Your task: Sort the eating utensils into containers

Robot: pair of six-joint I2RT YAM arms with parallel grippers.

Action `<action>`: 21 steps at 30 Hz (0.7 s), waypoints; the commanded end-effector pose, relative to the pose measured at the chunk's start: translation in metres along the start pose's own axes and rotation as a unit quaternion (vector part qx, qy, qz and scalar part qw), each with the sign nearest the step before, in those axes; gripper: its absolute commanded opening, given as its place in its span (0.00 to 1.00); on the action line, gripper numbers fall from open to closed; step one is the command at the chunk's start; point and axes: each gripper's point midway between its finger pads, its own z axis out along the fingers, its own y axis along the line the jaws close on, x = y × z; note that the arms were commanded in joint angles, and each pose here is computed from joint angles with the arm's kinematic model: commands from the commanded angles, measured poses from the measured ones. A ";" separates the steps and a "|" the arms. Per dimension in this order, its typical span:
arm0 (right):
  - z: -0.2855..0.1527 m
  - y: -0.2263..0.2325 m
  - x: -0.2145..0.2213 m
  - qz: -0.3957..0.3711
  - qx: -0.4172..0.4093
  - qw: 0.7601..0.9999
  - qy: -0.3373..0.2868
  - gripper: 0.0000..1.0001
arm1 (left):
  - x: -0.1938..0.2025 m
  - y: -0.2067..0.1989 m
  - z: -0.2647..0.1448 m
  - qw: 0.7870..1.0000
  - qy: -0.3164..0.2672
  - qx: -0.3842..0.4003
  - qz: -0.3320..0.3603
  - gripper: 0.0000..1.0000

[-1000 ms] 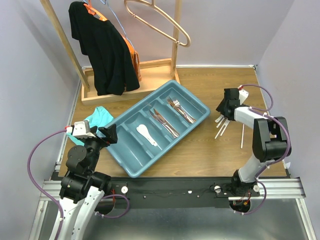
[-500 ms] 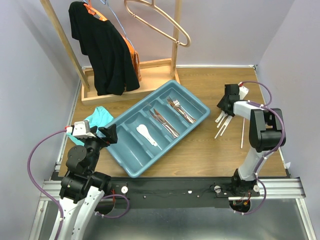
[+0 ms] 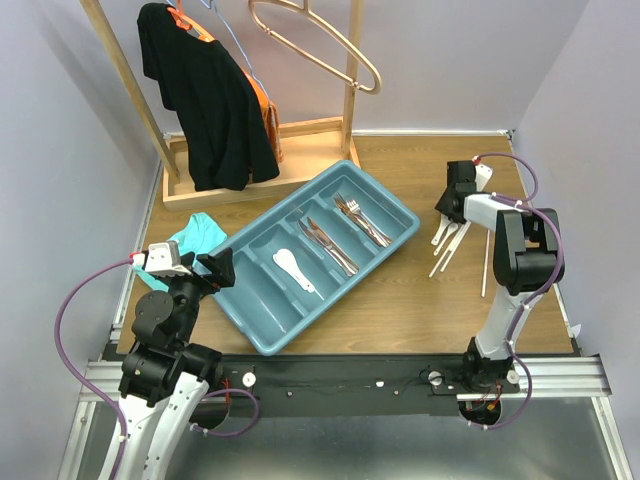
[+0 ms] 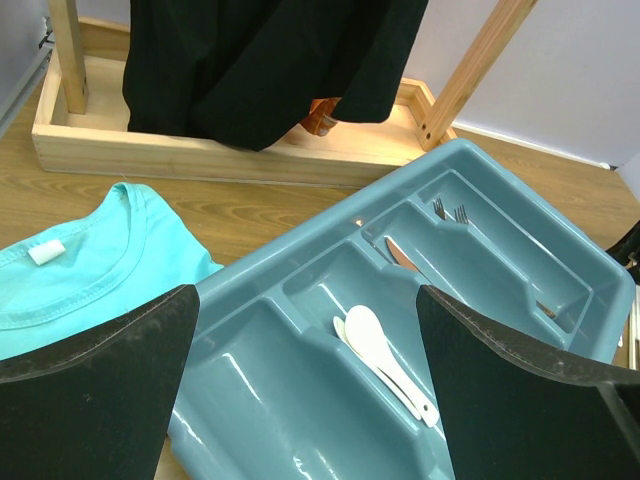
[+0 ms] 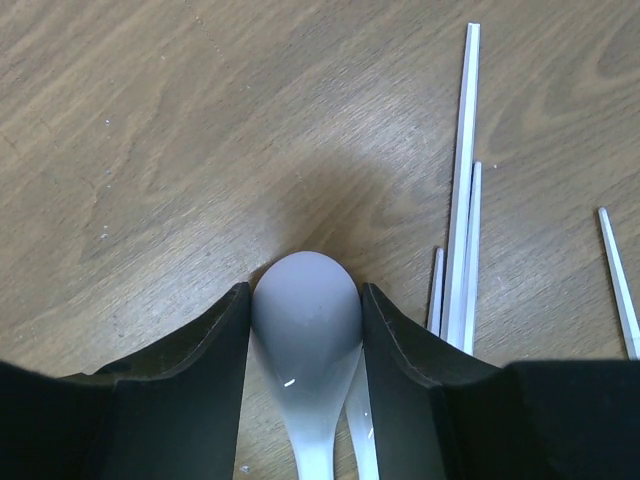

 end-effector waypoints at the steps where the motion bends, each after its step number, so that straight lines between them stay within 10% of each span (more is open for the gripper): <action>1: -0.001 -0.006 0.012 -0.024 0.002 0.999 0.030 0.50 | -0.004 -0.004 0.000 1.000 -0.005 0.012 0.007 0.99; 8: -0.009 0.001 0.023 -0.051 -0.028 0.996 0.064 0.63 | -0.005 -0.004 -0.001 1.000 -0.007 0.013 0.006 0.99; 21: -0.013 -0.004 0.043 -0.099 -0.041 0.989 0.101 0.55 | -0.006 -0.005 -0.002 1.000 -0.010 0.014 0.004 0.99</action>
